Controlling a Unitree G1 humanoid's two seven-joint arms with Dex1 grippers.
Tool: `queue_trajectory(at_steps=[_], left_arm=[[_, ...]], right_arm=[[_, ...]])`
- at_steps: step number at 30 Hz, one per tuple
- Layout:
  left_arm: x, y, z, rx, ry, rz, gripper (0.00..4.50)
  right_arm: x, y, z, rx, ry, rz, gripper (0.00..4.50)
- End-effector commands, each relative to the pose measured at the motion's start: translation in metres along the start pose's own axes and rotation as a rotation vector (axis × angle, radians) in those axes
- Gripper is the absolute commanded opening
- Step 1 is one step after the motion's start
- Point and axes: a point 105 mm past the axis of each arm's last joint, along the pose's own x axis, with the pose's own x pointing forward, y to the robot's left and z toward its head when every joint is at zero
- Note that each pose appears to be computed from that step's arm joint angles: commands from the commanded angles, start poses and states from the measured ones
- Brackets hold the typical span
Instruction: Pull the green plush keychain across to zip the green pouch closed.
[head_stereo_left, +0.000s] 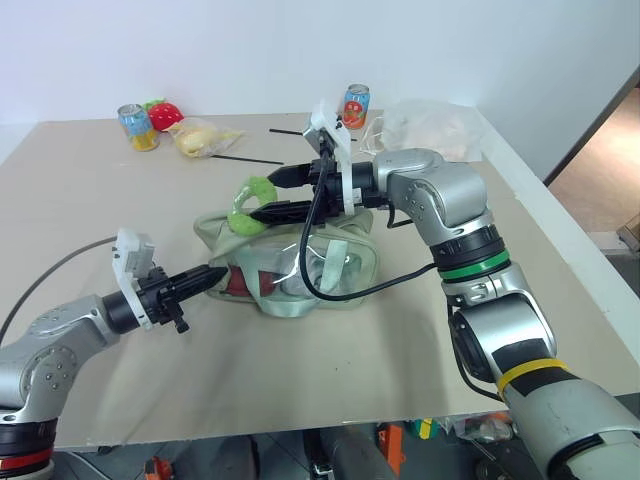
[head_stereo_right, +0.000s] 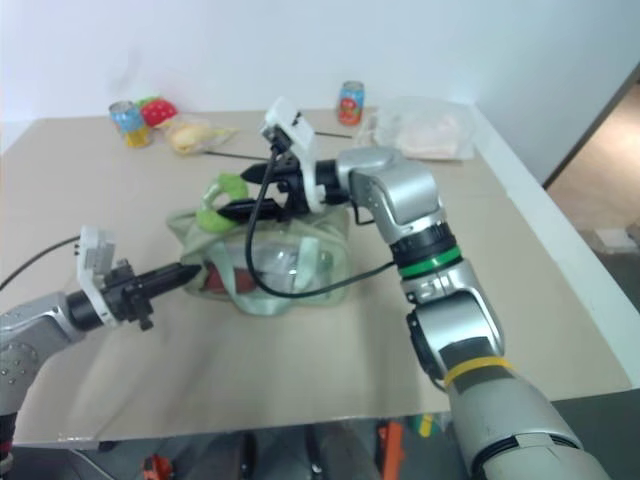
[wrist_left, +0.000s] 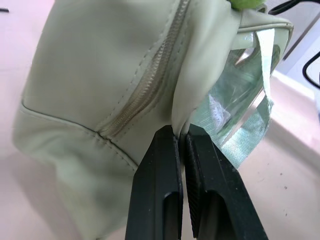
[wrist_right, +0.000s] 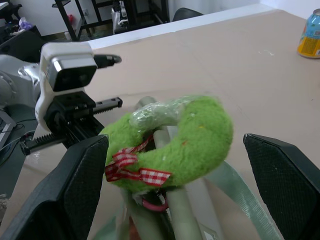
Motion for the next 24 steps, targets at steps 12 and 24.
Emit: queue_trajectory(at_steps=[12, 24], left_arm=[[-0.003, 0.001, 0.002, 0.047, 0.066, 0.01, 0.0], [0.0, 0.002, -0.005, 0.016, 0.074, 0.007, 0.0]], right_arm=[[0.0, 0.003, 0.014, -0.061, -0.057, -0.005, 2.14], [-0.01, 0.002, 0.012, -0.084, -0.047, -0.003, 0.03]])
